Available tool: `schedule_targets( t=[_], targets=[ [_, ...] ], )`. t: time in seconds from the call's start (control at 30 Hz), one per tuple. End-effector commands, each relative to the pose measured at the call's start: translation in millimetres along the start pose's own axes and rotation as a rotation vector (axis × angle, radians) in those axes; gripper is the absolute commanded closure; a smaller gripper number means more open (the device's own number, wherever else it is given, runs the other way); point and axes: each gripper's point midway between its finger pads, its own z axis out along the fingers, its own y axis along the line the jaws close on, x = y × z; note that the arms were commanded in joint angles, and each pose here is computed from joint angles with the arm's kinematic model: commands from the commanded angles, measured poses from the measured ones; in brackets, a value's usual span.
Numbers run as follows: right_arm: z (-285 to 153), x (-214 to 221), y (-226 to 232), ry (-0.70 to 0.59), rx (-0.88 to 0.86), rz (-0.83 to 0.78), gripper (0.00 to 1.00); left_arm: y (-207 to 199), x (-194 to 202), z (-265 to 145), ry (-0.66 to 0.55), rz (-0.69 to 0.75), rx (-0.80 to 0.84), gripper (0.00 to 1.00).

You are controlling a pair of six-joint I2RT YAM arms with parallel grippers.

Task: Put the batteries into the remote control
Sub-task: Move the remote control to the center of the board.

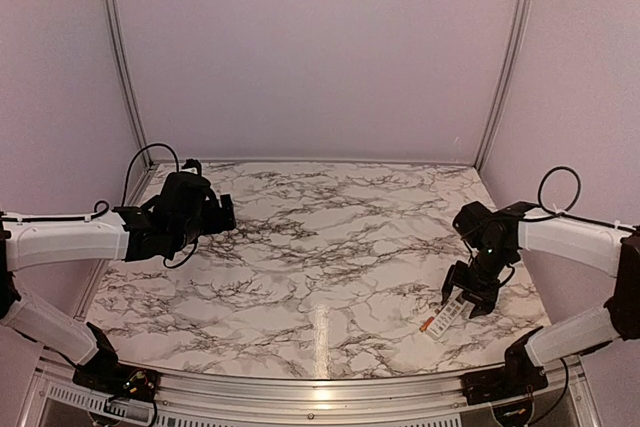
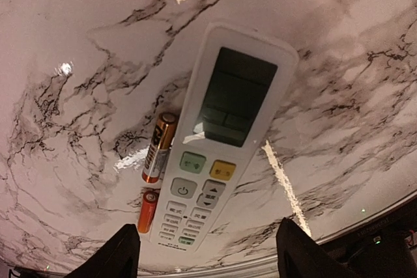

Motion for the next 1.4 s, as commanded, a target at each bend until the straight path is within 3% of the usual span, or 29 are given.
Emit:
schedule_targets(
  t=[0.0, 0.33, 0.8, 0.9, 1.37],
  targets=[
    [8, -4, 3, -0.007, 0.020, 0.036, 0.30, 6, -7, -8, -0.019, -0.005, -0.027, 0.01],
    [22, -11, 8, 0.013, 0.062, 0.004, 0.33, 11, -5, -6, -0.017, 0.008, -0.061, 0.01],
    [39, -7, 9, 0.056, 0.062, -0.010, 0.49, 13, 1, 0, 0.009, 0.030, -0.086, 0.01],
    [40, -7, 11, 0.064, 0.059, -0.027, 0.57, 13, 1, 0, 0.009, 0.033, -0.091, 0.01],
    [41, -3, 27, 0.080, 0.051, -0.062, 0.66, 12, 4, 6, 0.025, 0.045, -0.110, 0.01]
  ],
)
